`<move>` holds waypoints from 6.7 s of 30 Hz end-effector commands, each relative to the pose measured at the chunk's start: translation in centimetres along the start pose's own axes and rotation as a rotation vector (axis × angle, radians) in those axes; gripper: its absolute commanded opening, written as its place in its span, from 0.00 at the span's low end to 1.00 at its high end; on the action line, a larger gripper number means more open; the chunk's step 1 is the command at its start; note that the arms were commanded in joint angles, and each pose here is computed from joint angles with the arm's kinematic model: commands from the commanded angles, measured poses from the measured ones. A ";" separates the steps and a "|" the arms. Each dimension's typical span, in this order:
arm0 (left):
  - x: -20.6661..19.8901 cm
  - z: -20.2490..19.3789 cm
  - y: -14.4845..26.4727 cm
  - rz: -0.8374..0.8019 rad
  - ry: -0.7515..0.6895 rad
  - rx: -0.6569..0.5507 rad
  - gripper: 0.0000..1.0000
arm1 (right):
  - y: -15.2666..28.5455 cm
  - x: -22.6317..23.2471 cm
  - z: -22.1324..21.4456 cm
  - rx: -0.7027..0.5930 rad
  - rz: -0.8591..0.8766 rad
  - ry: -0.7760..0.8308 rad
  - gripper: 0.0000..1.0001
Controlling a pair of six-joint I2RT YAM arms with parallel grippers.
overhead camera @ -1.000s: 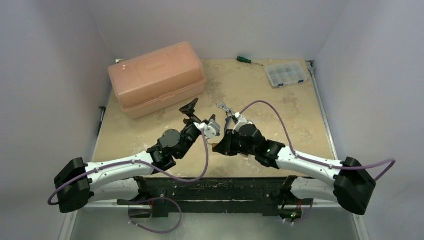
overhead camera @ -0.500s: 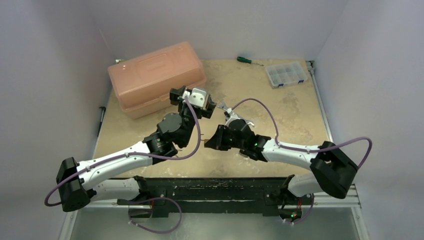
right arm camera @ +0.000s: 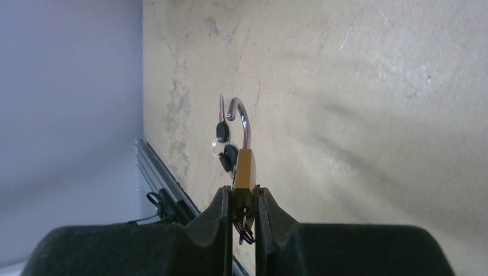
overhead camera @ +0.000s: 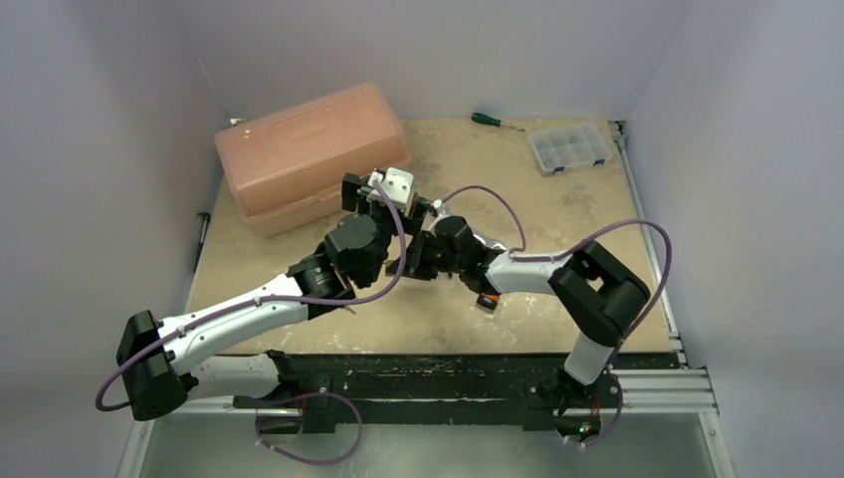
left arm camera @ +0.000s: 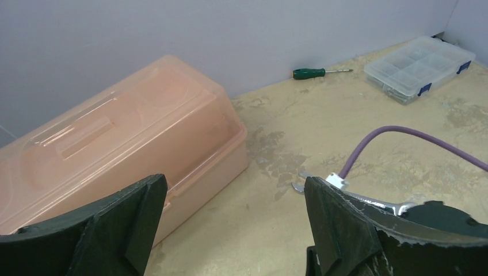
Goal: Unlock with the key
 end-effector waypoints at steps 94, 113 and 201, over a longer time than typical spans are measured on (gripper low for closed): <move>0.6 -0.5 0.9 -0.035 0.115 0.335 0.89 | 14.5 -6.4 -0.7 -0.166 -0.903 -0.052 0.99; 3.5 -8.4 6.9 0.059 0.173 0.702 0.89 | 10.6 -9.8 -1.4 -0.059 -0.973 -0.001 0.81; 7.0 -24.1 6.9 0.425 0.582 0.889 0.58 | 18.4 -7.3 3.5 -0.252 -0.726 0.050 0.99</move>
Point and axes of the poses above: each gripper's point midway between its finger pads, its own y axis back along the fingers, its own x axis along the line the jaws close on, z = x × y, the point moved 9 cm from there along y, back along the fingers, and after that the axes turned 5 degrees about y, right-handed, at the moved point
